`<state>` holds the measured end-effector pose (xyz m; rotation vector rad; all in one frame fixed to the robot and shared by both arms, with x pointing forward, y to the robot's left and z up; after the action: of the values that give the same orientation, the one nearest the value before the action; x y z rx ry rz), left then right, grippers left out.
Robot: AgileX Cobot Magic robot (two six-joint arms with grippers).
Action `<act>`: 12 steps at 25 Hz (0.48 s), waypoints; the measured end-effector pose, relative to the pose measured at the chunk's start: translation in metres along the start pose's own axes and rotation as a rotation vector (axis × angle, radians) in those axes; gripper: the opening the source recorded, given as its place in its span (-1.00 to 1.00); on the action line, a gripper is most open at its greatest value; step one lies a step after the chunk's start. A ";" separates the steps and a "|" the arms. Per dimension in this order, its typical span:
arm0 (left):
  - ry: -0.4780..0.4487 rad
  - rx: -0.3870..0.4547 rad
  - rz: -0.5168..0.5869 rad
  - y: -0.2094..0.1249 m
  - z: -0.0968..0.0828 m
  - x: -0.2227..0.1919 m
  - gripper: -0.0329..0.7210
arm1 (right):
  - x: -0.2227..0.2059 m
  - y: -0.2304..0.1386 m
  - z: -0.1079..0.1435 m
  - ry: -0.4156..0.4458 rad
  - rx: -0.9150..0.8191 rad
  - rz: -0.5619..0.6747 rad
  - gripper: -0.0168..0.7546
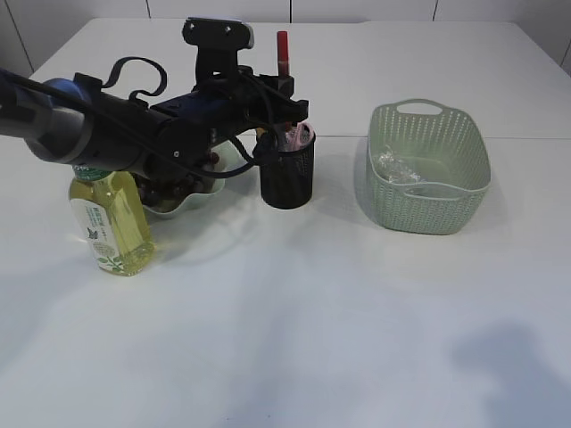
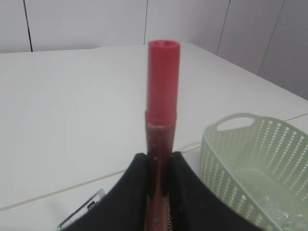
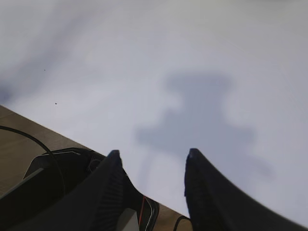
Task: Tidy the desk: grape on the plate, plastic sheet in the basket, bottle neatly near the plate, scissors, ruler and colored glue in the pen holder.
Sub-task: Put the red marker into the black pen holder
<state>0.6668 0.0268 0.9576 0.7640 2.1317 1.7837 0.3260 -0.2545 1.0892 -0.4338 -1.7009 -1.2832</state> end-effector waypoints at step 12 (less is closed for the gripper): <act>0.000 0.006 -0.017 0.002 0.000 0.000 -0.58 | 0.000 0.001 0.000 -0.001 0.002 -0.008 -0.06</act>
<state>0.6672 0.0270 0.9594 0.7457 2.1384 1.7695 0.3267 -0.2543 1.0896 -0.4274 -1.7065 -1.2867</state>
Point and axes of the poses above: a point on each arm's last joint axis where the gripper is mounted, x pointing back along that axis away from the gripper, z along the wrist's bending axis when the last joint is at zero, y = z × x, the point moved 2 cm from there along -x, pointing out along that axis toward the gripper, and after that the axes turned 5 degrees about x, right-handed, at the moved point
